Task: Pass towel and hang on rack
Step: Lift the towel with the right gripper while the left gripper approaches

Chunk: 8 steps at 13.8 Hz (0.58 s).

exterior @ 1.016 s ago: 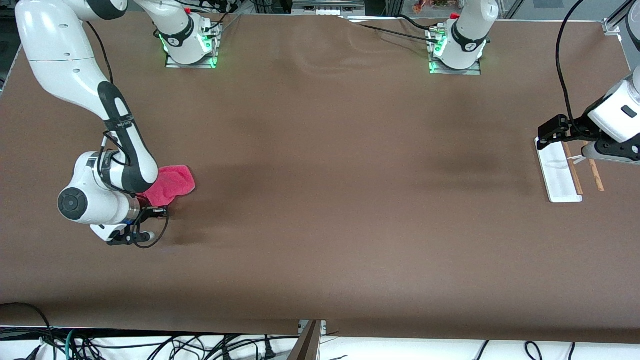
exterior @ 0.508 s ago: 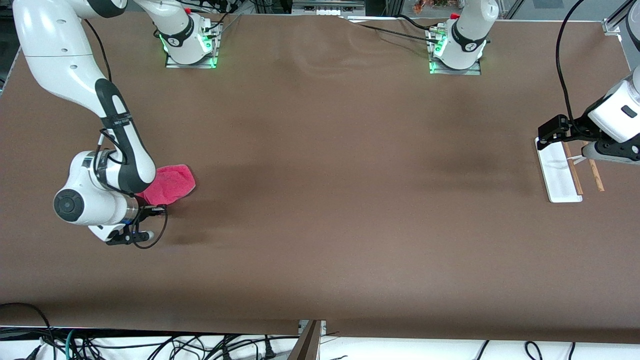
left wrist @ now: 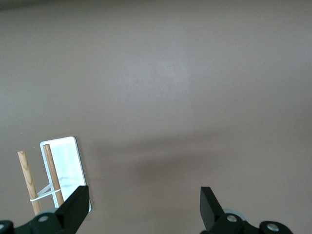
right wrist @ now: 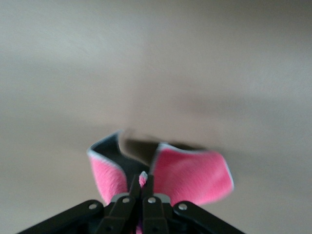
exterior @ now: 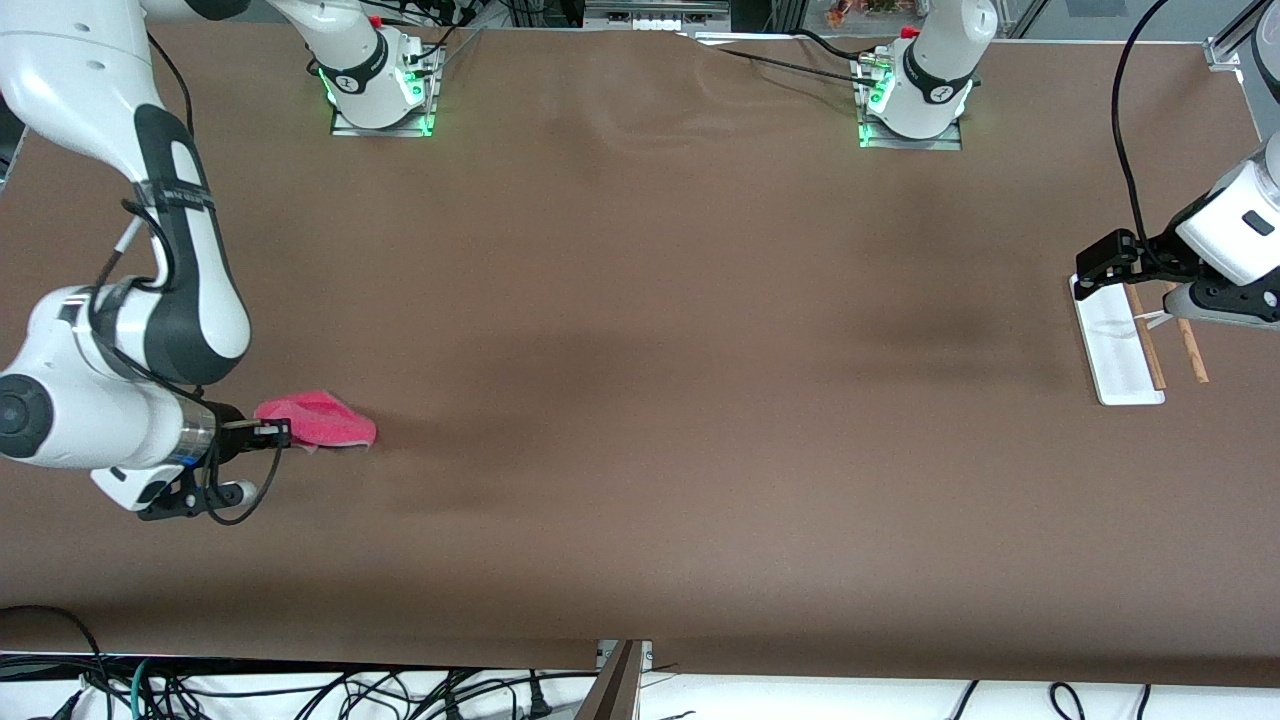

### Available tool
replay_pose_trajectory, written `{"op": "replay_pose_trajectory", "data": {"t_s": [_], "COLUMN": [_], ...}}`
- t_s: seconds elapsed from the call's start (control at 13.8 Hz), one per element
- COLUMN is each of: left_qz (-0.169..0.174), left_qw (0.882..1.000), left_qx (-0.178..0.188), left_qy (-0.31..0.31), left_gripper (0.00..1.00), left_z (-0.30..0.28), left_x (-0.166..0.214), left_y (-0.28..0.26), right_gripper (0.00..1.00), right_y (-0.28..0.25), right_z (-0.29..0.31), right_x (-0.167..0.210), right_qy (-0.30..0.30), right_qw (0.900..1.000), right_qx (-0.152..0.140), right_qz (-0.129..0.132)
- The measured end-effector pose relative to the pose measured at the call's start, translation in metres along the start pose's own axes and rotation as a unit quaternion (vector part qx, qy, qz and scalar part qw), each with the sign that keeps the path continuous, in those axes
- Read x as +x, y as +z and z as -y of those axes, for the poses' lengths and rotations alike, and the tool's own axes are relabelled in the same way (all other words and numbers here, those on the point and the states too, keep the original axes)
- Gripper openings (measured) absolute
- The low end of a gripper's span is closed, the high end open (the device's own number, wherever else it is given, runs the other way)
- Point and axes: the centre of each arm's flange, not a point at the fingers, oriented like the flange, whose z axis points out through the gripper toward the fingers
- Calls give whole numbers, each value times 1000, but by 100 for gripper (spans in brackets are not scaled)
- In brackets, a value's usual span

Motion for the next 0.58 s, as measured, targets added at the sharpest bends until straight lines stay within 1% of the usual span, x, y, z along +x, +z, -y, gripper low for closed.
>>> {"op": "replay_pose_trajectory", "data": {"t_s": [0.29,0.51,0.58], "left_qz": [0,0,-1], "left_qw": [1000,1000,1000], "left_qx": [0,-1,-10], "left_qy": [0,0,-1], "left_gripper": [100,100,100], "left_z": [0,-1,-2], "left_x": [0,0,0], "left_y": [0,0,0], "right_gripper": [2,2,2], "right_y": [-77,-104,-107], "right_z": [17,38,50], "right_x": [-9,-13,-12], "right_qy": [-15,-31,-40], "right_qw": [1000,998,998], "right_qx": [1,7,12], "right_qz": [-27,-45,-51]}}
